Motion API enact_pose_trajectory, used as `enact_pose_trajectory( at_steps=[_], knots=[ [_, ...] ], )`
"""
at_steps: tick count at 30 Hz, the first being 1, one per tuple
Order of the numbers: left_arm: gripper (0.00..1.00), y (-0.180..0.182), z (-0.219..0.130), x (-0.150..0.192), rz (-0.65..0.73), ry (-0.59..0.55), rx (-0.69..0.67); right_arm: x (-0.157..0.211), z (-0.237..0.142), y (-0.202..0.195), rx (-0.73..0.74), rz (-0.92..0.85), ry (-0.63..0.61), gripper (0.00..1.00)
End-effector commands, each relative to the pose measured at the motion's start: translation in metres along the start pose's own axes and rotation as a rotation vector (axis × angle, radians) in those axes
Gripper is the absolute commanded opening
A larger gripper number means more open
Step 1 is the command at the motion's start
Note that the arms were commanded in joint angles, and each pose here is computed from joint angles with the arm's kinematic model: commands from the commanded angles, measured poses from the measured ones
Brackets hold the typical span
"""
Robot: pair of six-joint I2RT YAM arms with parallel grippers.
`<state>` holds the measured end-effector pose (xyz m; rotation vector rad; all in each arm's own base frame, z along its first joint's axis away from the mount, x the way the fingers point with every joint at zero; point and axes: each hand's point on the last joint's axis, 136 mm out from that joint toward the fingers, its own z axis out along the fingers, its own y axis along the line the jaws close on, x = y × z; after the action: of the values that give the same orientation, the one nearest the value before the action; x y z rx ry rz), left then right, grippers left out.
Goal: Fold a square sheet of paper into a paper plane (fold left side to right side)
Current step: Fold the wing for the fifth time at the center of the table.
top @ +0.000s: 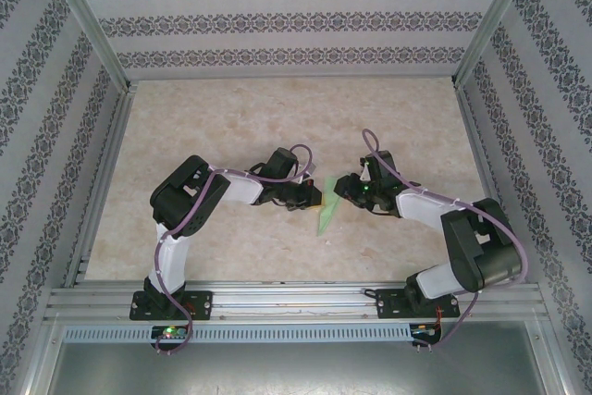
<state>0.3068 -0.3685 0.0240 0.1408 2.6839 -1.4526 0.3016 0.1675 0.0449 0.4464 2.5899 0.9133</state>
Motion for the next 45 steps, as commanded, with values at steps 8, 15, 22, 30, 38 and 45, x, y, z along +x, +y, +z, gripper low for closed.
enact_pose_trajectory(
  at_steps=[8,15,22,30,38,45],
  knots=[
    [0.00,0.046,0.002,0.003,-0.036,-0.014,-0.168,-0.004,-0.006,0.017,-0.038,-0.052,0.015,0.15],
    [0.00,0.046,0.002,0.003,-0.038,-0.013,-0.173,-0.006,0.013,0.022,-0.020,-0.062,0.045,0.08],
    [0.00,0.048,0.002,0.004,-0.041,-0.008,-0.176,0.001,0.023,0.003,0.037,-0.035,0.065,0.07],
    [0.00,0.049,0.004,0.005,-0.043,-0.003,-0.175,0.011,0.028,-0.016,0.087,-0.019,0.085,0.07],
    [0.00,0.050,0.005,0.006,-0.049,0.000,-0.179,0.013,0.029,-0.025,0.104,-0.009,0.086,0.07],
    [0.00,0.049,0.004,0.006,-0.048,-0.005,-0.170,0.022,0.032,-0.040,0.134,0.007,0.104,0.05]
  ],
)
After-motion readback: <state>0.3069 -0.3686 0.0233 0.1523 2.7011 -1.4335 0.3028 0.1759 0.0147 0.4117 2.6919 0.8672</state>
